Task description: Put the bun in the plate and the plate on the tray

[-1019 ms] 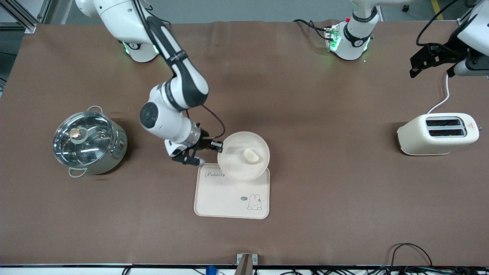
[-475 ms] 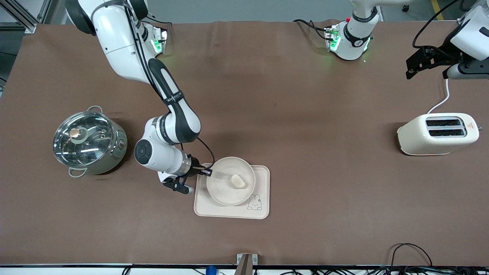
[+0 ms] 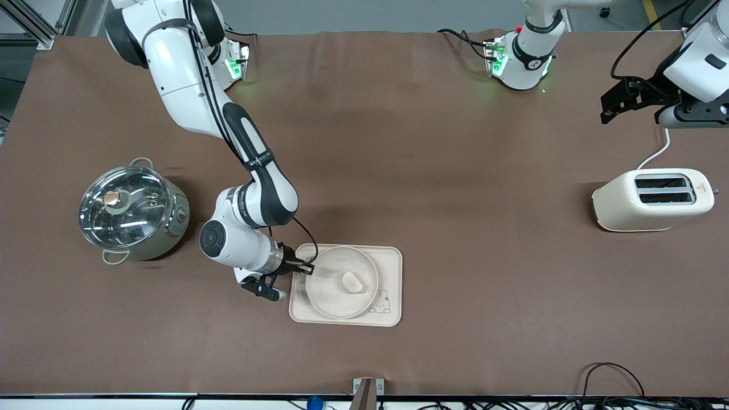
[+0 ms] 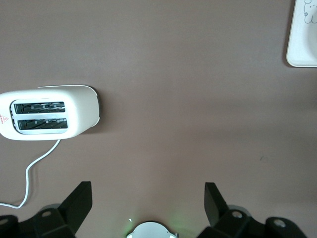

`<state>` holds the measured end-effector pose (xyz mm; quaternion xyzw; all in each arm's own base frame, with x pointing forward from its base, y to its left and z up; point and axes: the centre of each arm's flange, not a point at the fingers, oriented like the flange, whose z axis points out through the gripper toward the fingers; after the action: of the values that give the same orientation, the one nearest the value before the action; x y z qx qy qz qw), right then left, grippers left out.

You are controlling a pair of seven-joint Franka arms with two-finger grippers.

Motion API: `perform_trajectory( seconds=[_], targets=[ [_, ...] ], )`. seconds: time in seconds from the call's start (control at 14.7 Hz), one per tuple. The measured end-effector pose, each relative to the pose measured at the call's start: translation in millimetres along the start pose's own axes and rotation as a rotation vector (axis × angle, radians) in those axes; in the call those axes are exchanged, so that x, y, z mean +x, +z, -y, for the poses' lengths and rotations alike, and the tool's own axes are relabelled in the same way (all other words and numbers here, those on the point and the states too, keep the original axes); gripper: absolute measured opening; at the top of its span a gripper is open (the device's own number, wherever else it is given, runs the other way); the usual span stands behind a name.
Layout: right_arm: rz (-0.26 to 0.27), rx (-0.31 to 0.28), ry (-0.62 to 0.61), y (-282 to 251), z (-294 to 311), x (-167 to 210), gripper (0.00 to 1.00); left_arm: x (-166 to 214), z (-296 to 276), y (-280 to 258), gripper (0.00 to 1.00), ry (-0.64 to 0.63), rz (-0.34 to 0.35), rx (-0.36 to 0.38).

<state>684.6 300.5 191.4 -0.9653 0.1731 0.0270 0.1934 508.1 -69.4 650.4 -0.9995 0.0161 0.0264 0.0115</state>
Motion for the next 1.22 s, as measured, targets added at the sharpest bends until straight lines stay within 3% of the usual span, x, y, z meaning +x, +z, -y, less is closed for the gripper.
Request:
perform_trajectory(
  seconds=[0.27, 0.34, 0.68, 0.81, 0.95, 1.09, 1.22],
  targets=[
    [0.001, 0.0, -0.002, 3, 1, 1, 0.04, 1, 0, 1, 1.0, 0.0, -0.003, -0.001],
    [0.001, 0.001, -0.002, 3, 1, 0, 0.08, 2, 0, 1, 1.0, 0.001, -0.004, -0.001],
    [-0.015, 0.018, -0.012, -5, 10, 1, 0.57, 4, 0, 3, 1.0, -0.001, -0.002, -0.001],
    [-0.033, 0.043, -0.027, -25, 25, 1, 0.78, 4, 1, 3, 1.0, -0.002, -0.003, -0.001],
    [-0.018, 0.06, -0.047, -63, 42, -1, 0.99, 4, 1, 2, 1.0, -0.003, -0.004, -0.001],
    [0.01, 0.032, -0.071, -126, 47, -1, 1.0, 4, 3, 2, 1.0, -0.005, -0.005, -0.001],
    [0.04, -0.047, -0.089, -206, 34, -1, 1.0, 4, 4, 2, 1.0, -0.007, -0.005, -0.002]
  ],
)
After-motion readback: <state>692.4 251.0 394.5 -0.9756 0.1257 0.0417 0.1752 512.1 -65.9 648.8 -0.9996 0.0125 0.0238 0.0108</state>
